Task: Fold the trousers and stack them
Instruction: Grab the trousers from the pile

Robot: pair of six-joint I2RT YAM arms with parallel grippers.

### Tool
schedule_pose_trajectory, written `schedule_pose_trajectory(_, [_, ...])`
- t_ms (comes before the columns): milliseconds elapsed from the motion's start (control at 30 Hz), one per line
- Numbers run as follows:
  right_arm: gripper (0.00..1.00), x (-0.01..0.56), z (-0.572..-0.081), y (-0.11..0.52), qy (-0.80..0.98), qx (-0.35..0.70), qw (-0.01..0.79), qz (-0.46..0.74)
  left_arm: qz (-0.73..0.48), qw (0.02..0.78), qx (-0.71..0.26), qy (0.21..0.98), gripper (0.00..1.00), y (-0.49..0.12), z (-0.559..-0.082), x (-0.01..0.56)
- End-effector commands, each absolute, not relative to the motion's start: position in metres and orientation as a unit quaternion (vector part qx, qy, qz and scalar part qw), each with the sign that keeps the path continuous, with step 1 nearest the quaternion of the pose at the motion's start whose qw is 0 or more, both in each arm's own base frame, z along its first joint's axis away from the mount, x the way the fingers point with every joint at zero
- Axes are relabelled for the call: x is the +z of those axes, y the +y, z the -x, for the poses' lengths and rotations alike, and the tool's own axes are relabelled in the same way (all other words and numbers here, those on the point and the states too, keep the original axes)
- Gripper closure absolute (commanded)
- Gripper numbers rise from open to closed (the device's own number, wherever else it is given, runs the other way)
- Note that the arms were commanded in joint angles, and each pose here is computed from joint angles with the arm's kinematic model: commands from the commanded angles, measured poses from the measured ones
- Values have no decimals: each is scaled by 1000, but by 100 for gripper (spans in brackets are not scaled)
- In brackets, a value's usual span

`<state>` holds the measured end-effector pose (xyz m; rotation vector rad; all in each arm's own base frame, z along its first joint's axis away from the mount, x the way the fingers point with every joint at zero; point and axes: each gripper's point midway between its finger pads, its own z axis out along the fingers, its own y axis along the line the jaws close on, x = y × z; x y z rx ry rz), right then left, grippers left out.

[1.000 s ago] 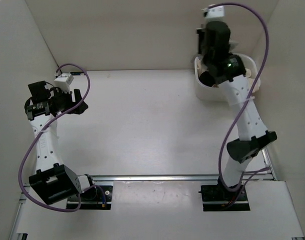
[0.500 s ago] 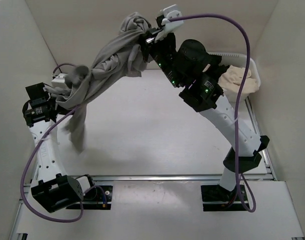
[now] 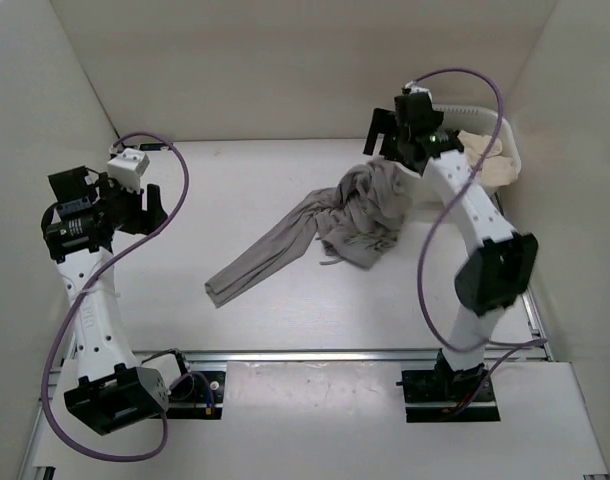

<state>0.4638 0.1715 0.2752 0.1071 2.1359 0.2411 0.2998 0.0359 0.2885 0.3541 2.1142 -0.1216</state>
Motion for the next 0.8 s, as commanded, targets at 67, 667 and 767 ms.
schedule_pose_trajectory(67, [1, 261, -460, 184, 930, 115, 347, 31, -178, 410, 1, 895, 24, 49, -282, 244])
schedule_pose_trajectory(667, [2, 87, -361, 225, 969, 8, 239, 60, -348, 200, -34, 915, 41, -62, -257, 56])
schedule_pose_trajectory(767, [2, 76, -377, 224, 969, -11, 242, 53, -340, 214, -24, 916, 35, -64, -270, 48])
